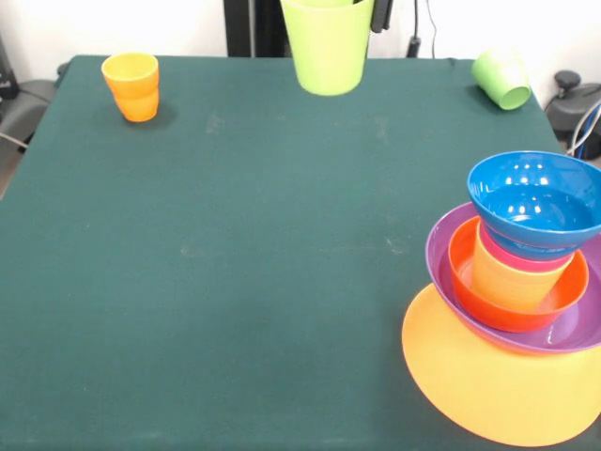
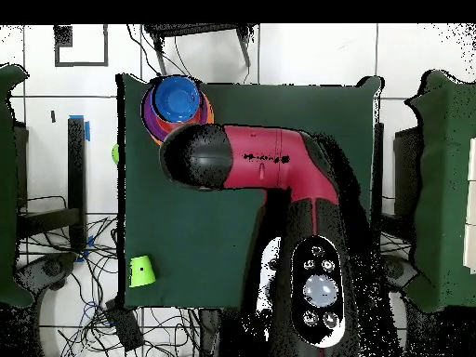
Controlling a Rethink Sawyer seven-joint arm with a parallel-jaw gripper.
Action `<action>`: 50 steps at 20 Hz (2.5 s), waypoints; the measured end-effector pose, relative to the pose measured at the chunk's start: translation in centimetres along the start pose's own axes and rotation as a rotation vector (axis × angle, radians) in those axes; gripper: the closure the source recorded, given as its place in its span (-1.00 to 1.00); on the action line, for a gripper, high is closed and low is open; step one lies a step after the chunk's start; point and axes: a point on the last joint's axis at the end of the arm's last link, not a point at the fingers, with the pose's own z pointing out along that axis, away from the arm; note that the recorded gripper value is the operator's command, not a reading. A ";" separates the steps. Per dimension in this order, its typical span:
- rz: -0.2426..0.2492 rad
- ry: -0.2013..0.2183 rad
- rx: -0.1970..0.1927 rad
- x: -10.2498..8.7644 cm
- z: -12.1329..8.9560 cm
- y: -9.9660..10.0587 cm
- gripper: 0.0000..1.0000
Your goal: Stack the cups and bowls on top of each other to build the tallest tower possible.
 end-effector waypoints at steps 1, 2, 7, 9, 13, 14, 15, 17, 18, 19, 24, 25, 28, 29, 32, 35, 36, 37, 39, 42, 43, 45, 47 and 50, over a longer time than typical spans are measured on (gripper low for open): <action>0.000 0.000 0.001 0.0 0.0 0.0 1.00; 0.000 0.000 0.001 0.0 0.0 0.0 1.00; -0.004 0.004 0.014 -0.8 -0.5 0.0 1.00; -0.017 -0.001 0.021 -2.1 -0.8 1.0 1.00; -0.043 -0.010 0.026 -4.0 -0.8 3.3 1.00; -0.046 -0.012 0.026 -4.1 -0.8 3.6 1.00; -0.052 -0.015 0.024 -4.6 -0.7 4.5 1.00; -0.061 -0.025 0.019 -5.6 -0.4 6.7 1.00; -0.064 -0.029 0.017 -5.8 -0.2 7.7 1.00; -0.064 -0.031 0.016 -6.0 -0.1 8.2 1.00; -0.057 -0.040 0.014 -6.4 0.7 11.6 1.00; -0.055 -0.038 0.016 -6.3 1.1 12.4 1.00; -0.047 -0.032 0.018 -6.1 1.6 13.6 1.00; -0.043 -0.027 0.020 -5.9 2.0 14.1 1.00; -0.032 -0.018 0.034 -5.2 2.6 14.9 1.00; -0.012 -0.010 0.056 -4.5 3.3 15.3 1.00; -0.007 -0.009 0.060 -4.4 3.4 15.4 1.00; 0.001 -0.008 0.062 -4.3 3.4 15.5 1.00; 0.015 -0.006 0.067 -4.1 3.6 15.7 1.00; 0.034 -0.004 0.071 -3.8 3.6 16.1 1.00; 0.040 -0.004 0.072 -3.8 3.5 16.2 1.00; 0.057 -0.004 0.071 -3.5 3.3 16.8 1.00; 0.065 -0.002 0.068 -3.3 3.2 17.4 1.00; 0.072 0.010 0.061 -3.1 3.0 18.1 1.00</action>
